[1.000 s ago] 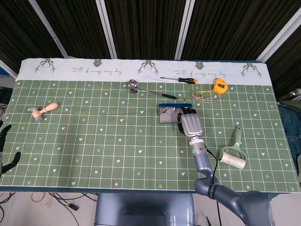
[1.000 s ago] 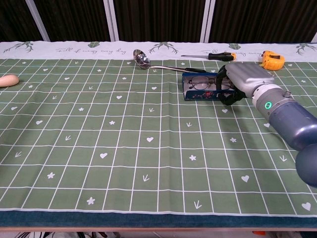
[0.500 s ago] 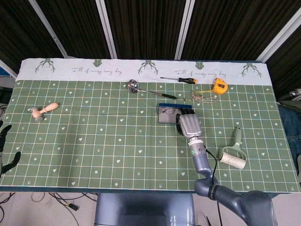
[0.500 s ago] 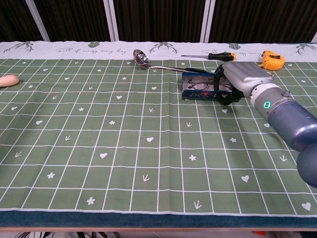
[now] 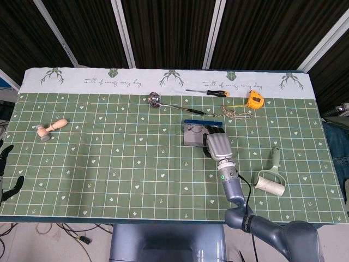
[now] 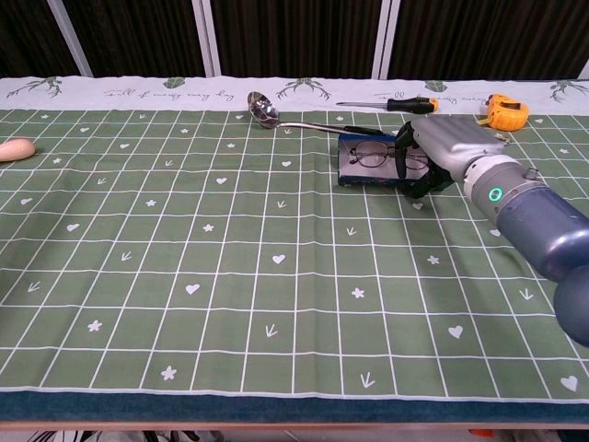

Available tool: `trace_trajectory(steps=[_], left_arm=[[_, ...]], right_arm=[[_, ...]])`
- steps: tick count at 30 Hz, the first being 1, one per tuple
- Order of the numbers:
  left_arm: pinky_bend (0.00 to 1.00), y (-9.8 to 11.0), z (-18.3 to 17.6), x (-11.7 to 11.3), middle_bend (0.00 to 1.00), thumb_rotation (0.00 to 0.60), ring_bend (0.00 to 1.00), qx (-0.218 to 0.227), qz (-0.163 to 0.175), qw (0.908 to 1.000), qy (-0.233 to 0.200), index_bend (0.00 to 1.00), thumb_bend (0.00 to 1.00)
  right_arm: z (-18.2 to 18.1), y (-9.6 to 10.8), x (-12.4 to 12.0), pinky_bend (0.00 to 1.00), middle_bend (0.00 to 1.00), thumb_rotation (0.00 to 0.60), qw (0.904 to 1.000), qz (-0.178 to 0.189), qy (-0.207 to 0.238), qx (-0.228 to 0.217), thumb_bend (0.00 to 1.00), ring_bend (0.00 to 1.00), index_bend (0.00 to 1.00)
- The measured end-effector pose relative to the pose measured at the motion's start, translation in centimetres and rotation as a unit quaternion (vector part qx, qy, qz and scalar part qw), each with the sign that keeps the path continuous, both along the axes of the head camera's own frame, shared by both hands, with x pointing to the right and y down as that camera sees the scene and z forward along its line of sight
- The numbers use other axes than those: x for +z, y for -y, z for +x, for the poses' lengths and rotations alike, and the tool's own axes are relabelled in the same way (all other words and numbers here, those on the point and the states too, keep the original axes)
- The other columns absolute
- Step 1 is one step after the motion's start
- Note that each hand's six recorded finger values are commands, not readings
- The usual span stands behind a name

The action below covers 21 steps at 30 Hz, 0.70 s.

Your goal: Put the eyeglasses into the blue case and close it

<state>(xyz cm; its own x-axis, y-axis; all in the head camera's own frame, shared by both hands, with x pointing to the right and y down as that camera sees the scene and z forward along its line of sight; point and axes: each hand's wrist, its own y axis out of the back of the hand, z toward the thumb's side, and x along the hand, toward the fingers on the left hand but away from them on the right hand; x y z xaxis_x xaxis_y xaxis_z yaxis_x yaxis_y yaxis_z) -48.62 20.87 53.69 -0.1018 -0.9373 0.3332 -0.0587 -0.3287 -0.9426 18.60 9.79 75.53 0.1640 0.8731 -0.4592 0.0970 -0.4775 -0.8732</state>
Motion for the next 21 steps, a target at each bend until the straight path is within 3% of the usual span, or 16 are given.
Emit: trace_trajectory(steps=[12, 21], left_arm=[[0.0, -0.1, 0.0, -0.1, 0.0, 0.6, 0.0, 0.0, 0.0, 1.0, 0.0, 0.12, 0.31], [0.0, -0.1, 0.1, -0.1, 0.0, 0.6, 0.0, 0.0, 0.0, 1.0, -0.003, 0.12, 0.31]], right_arm=[[0.1, 0.2, -0.3, 0.26, 0.23, 0.6, 1.0, -0.005, 0.005, 0.004, 0.63, 0.25, 0.68], [-0.8, -0.2, -2.2, 0.26, 0.23, 0.6, 0.999, -0.013, 0.041, -0.015, 0.63, 0.25, 0.69]])
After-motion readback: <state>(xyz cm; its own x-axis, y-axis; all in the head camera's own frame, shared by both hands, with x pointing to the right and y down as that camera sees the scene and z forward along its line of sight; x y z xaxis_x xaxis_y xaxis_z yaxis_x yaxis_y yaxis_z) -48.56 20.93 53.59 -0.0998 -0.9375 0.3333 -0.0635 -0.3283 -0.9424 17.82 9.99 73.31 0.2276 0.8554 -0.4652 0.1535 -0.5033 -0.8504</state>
